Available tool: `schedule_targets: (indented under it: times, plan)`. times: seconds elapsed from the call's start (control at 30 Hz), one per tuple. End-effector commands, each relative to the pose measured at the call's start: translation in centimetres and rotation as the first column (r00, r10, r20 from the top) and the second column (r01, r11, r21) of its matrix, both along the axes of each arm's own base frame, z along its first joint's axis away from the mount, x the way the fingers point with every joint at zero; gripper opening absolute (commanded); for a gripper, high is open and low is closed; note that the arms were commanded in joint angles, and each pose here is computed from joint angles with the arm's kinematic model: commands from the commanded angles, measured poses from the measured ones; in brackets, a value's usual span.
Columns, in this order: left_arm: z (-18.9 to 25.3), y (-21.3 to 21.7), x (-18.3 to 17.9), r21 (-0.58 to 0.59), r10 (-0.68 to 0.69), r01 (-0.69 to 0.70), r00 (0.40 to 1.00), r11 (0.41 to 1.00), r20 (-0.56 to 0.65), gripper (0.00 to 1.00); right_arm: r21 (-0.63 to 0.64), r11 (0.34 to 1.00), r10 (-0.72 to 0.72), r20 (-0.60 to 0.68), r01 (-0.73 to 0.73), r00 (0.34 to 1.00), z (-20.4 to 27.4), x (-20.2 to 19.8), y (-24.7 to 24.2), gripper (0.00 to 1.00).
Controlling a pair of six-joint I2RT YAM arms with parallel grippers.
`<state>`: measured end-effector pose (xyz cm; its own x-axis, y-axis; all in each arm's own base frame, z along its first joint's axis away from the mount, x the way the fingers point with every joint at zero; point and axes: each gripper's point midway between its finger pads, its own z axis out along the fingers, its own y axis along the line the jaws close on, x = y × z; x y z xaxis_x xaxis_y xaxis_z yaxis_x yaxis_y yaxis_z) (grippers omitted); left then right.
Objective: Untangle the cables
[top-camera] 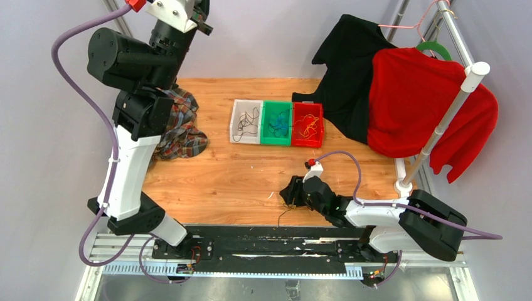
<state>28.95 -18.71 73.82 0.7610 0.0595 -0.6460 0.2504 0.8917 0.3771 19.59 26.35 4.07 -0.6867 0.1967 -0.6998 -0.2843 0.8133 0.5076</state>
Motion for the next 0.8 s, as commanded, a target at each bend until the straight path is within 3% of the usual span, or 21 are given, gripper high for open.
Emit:
schedule_targets:
  times: [0.0, 0.3, 0.5, 0.77]
  plan:
    - [-3.0, -1.7, 0.5, 0.084, -0.052, 0.058, 0.996, 0.995, -0.066, 0.0, 0.003, 1.0, -0.022, -0.023, 0.022, 1.0, -0.3, 0.0, -0.4, 0.51]
    - [-15.7, -4.2, 5.8, 0.263, 0.048, 0.032, 0.955, 0.964, -0.292, 0.0, -0.006, 0.999, -0.047, 0.039, 0.047, 0.998, 2.4, 0.5, -1.5, 0.44]
    - [-23.9, -6.4, 8.0, 0.347, 0.059, 0.105, 0.9, 0.932, -0.431, 0.0, 0.037, 0.993, -0.111, 0.094, 0.108, 0.989, 4.3, 0.9, -3.1, 0.44]
    - [-29.7, -9.7, 12.1, 0.382, 0.074, 0.158, 0.848, 0.911, -0.526, 0.0, 0.045, 0.986, -0.163, 0.117, 0.158, 0.98, 4.9, 1.2, -4.6, 0.43]
